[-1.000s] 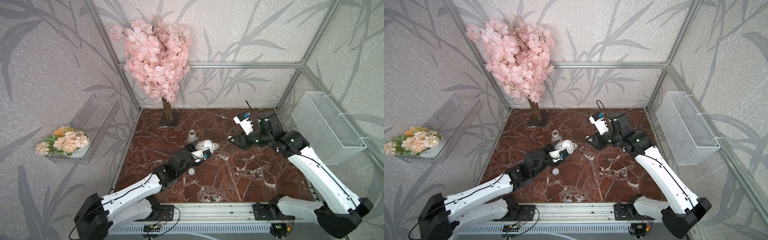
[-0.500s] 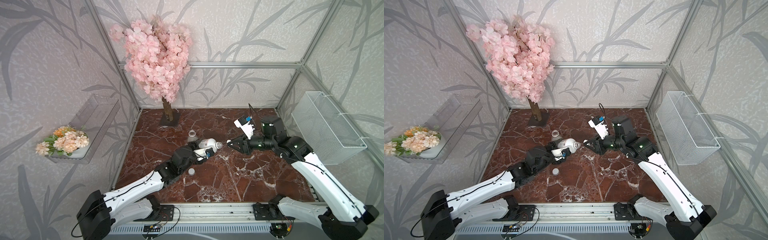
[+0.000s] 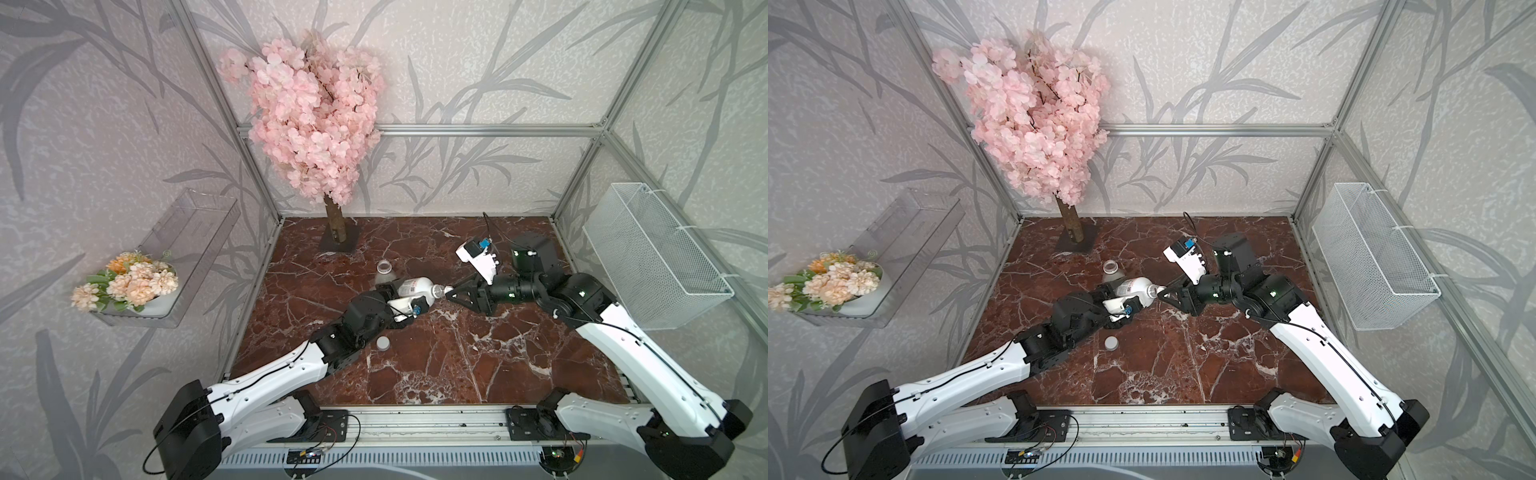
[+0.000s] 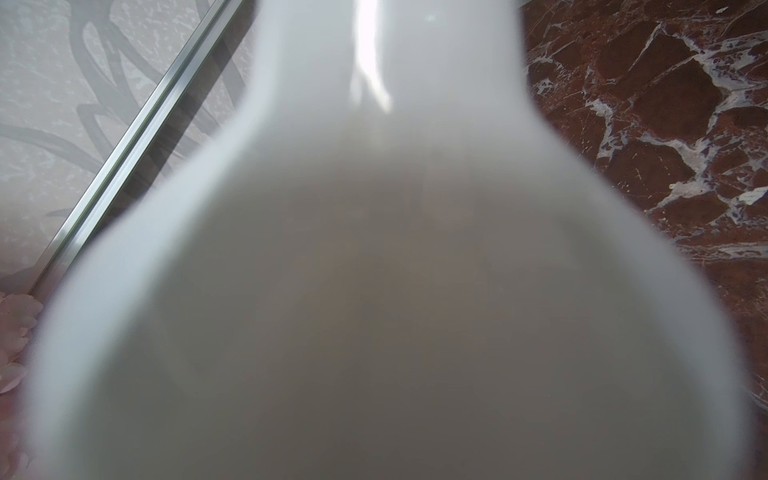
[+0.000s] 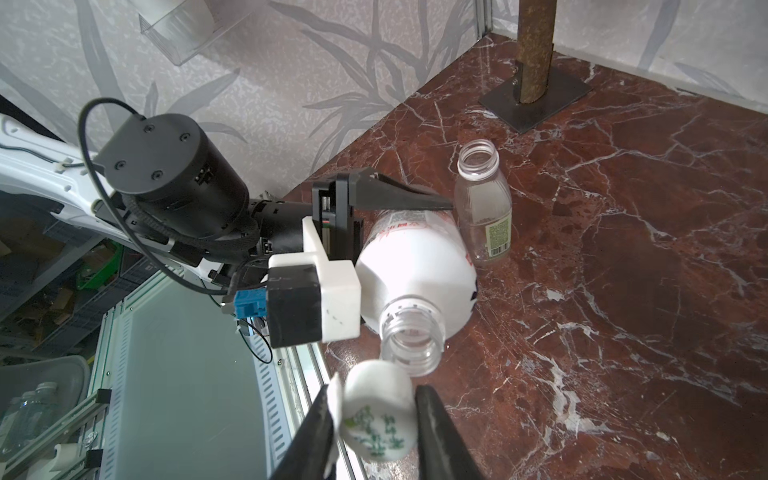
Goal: Screw on the bottle caps
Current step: Screw the bottle cap onto the plastic bottle.
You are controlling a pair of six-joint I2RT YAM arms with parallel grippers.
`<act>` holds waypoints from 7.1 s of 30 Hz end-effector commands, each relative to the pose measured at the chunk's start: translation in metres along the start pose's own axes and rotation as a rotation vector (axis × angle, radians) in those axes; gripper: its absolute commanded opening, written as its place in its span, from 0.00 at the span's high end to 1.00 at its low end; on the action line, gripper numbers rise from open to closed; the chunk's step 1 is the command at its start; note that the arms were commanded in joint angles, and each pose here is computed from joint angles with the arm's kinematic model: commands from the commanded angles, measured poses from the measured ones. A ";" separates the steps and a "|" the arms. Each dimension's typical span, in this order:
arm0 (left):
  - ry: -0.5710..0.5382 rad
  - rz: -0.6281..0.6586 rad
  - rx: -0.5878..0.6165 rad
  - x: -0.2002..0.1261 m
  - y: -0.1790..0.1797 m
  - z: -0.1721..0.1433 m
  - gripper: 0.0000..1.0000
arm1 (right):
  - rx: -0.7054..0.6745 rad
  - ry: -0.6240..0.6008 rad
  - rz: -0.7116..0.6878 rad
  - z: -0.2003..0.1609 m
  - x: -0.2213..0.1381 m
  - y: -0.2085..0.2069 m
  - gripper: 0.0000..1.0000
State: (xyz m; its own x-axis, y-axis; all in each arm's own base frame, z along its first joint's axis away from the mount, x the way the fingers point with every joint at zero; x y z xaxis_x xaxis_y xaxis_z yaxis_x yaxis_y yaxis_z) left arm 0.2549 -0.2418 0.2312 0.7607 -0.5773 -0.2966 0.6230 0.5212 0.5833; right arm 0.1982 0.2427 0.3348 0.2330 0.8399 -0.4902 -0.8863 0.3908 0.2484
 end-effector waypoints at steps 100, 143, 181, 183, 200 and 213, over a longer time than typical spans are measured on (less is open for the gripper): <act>-0.269 0.126 -0.069 -0.028 0.057 0.085 0.27 | 0.441 -0.022 0.029 -0.017 0.089 -0.017 0.70; -0.346 -0.004 -0.099 -0.041 0.047 0.104 0.27 | 0.130 -0.030 0.182 -0.010 0.070 0.011 0.62; -0.388 0.145 0.113 -0.040 0.070 0.128 0.27 | 0.702 -0.057 0.203 -0.012 0.105 -0.023 0.74; -0.376 0.155 0.157 -0.036 0.069 0.127 0.27 | 0.740 -0.066 0.197 -0.009 0.106 -0.025 0.74; -0.502 0.275 0.255 -0.044 0.087 0.165 0.29 | 1.002 -0.165 0.335 0.004 0.124 -0.032 0.75; -0.598 0.285 0.305 -0.061 0.079 0.185 0.30 | 1.087 -0.287 0.480 0.024 0.124 -0.033 0.75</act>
State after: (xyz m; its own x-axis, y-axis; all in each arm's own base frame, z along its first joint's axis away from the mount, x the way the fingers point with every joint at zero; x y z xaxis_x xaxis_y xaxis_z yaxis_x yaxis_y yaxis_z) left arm 0.3089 -0.1877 0.3065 0.9683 -0.2183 -0.1214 0.2121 0.4616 0.8614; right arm 0.2970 0.3041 0.3307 0.3626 0.9270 0.0954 -0.3037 0.0208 0.9526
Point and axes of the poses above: each gripper's point midway between its finger pads, its own x axis out along the fingers, its own y axis along the line the jaws close on, z = x × y, the point moved 2 cm from there along -x, back along the fingers, and after that the axes turned 9 degrees about -x, right-handed, at the moved point
